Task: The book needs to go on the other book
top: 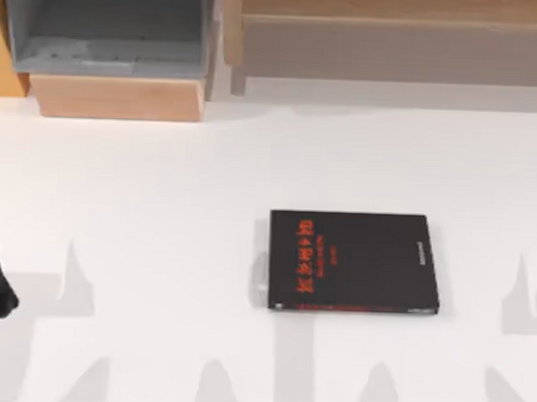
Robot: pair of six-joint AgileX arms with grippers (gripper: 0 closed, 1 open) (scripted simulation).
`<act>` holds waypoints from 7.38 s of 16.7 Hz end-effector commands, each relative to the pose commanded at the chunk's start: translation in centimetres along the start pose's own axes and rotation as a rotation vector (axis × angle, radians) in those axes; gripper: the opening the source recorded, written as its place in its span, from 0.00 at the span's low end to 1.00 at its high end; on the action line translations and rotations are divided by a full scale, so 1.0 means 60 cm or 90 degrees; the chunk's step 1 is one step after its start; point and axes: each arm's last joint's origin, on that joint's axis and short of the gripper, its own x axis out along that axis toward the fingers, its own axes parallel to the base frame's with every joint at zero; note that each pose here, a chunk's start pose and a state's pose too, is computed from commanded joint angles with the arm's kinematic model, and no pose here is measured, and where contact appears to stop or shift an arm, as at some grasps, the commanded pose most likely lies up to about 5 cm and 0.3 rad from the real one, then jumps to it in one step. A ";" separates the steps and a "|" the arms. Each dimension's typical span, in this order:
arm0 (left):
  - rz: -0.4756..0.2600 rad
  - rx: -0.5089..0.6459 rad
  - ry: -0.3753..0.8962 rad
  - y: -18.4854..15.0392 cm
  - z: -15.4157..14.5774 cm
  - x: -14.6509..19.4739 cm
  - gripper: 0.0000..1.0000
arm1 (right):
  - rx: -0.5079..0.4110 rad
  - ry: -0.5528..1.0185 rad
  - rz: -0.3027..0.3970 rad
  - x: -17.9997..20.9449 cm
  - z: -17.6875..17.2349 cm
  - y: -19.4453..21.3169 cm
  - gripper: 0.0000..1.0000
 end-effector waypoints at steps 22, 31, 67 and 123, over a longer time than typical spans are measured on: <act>-0.013 -0.004 0.025 -0.117 0.192 0.446 1.00 | 0.000 0.000 0.000 0.000 0.000 0.000 1.00; -0.011 -0.008 0.003 -0.163 0.146 0.545 1.00 | 0.000 0.000 0.000 0.000 0.000 0.000 1.00; -0.013 -0.007 0.002 -0.165 0.147 0.595 0.00 | 0.000 0.000 0.000 0.000 0.000 0.000 1.00; -0.279 0.978 0.245 -0.599 -0.074 0.110 0.23 | 0.000 0.000 0.000 0.000 0.000 0.000 1.00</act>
